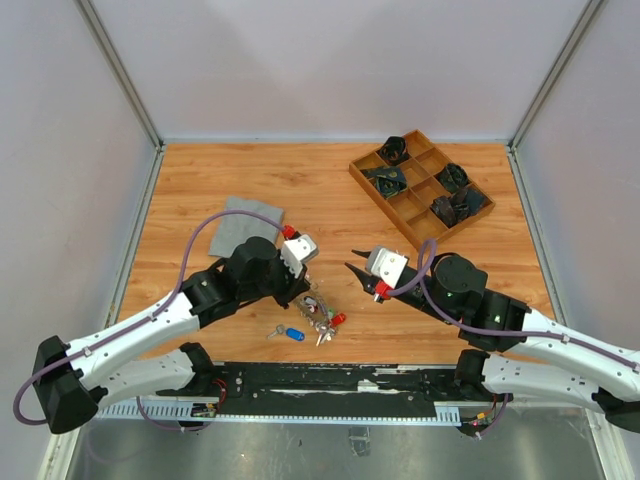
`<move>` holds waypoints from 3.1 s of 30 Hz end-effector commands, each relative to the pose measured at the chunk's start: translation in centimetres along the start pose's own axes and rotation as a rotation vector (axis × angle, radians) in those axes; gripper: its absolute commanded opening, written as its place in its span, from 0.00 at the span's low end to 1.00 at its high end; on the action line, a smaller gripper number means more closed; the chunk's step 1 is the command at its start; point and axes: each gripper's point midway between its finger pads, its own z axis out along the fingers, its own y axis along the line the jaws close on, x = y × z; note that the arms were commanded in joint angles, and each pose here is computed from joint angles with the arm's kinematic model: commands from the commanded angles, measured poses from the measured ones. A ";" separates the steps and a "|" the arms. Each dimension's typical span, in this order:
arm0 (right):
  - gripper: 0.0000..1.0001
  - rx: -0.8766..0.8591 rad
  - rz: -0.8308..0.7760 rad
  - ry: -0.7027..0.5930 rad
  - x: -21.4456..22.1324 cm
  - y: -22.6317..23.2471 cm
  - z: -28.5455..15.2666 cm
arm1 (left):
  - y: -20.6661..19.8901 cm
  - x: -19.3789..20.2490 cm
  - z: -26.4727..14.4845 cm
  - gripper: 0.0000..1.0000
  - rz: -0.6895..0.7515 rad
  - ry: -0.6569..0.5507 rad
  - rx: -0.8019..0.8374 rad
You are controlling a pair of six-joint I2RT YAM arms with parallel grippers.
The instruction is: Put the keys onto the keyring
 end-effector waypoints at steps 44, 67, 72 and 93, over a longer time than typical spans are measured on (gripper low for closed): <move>0.43 -0.060 0.527 0.065 7.8 7.6 3.1 | 0.0 -5.2 -0.9 0.00 -0.281 -0.275 -0.111; 0.44 -0.110 0.269 0.131 11.6 8.6 3.9 | -2.3 -6.4 -2.7 0.01 -0.145 -0.350 0.040; 0.39 -0.152 0.319 0.142 11.9 9.8 4.4 | -2.4 -6.8 -3.0 0.01 -0.146 -0.368 0.042; 0.00 0.022 0.438 0.162 11.2 7.1 6.0 | -0.4 -6.2 -2.7 0.00 -0.217 -0.347 -0.075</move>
